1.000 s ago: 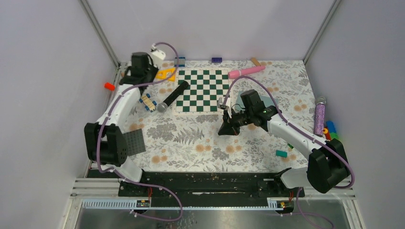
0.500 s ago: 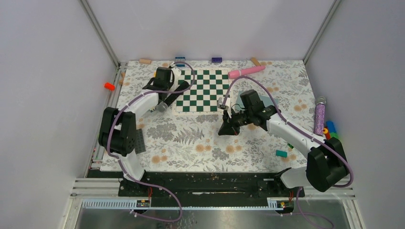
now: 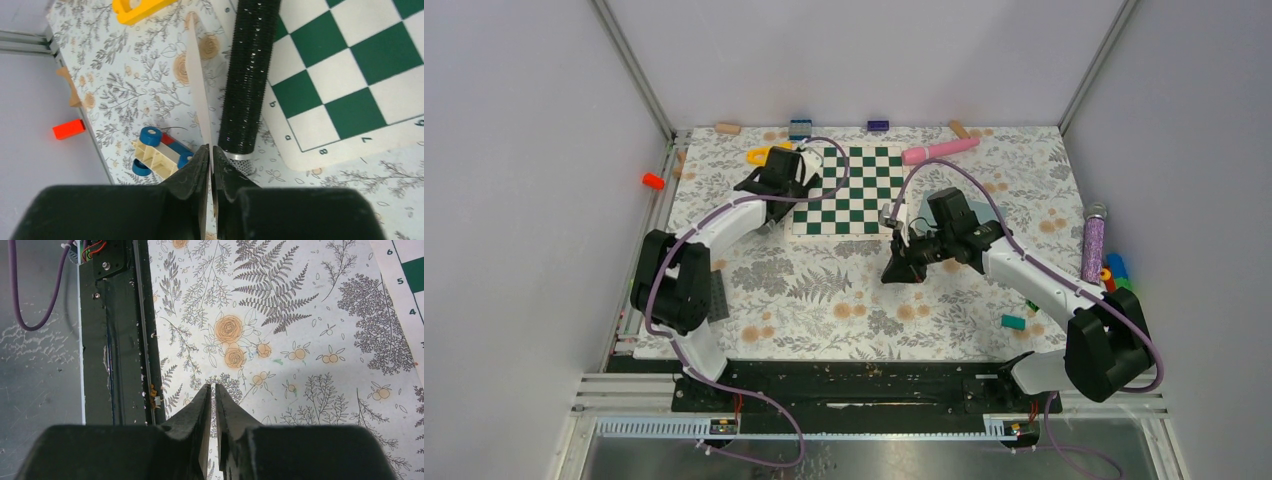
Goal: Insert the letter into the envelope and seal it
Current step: Place the letter at the center of the board.
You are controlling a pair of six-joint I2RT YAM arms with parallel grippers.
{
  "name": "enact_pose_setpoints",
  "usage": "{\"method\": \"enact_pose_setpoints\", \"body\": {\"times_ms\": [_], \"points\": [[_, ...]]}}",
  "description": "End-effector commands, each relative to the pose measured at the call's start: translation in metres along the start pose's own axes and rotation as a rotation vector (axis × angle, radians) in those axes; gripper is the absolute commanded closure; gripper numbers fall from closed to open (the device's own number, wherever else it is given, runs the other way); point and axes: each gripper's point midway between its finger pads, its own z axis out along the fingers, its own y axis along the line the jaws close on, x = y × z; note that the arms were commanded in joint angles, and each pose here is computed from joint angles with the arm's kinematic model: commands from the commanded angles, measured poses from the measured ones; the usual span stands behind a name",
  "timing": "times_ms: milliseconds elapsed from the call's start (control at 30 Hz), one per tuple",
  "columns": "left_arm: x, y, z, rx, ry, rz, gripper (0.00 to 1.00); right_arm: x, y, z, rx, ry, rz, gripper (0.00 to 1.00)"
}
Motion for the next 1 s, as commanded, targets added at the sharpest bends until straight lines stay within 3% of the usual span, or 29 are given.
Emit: {"method": "enact_pose_setpoints", "body": {"times_ms": [0,67,200,300,567,733,967], "points": [[-0.017,-0.014,-0.013,0.064,-0.045,-0.03,0.88,-0.025,-0.006,-0.01,0.029,-0.054,-0.03,0.84],[-0.02,-0.021,-0.017,0.098,-0.055,-0.038,0.82,-0.029,-0.008,-0.012,0.035,-0.063,-0.022,0.79],[-0.024,-0.027,-0.024,0.139,-0.068,-0.045,0.55,-0.034,-0.013,-0.02,0.071,-0.077,-0.022,0.67],[-0.028,-0.029,-0.03,0.167,-0.081,-0.05,0.42,-0.042,-0.02,-0.03,0.124,-0.094,-0.033,0.6],[-0.052,-0.051,-0.081,0.393,-0.218,-0.061,0.03,-0.065,-0.059,-0.085,0.407,-0.158,-0.024,0.57],[-0.057,-0.05,-0.124,0.473,-0.302,-0.045,0.01,-0.075,-0.103,-0.141,0.729,-0.148,0.003,0.51],[-0.037,-0.027,-0.163,0.472,-0.385,-0.07,0.01,-0.051,-0.195,-0.233,1.217,0.093,0.07,0.55]]}}
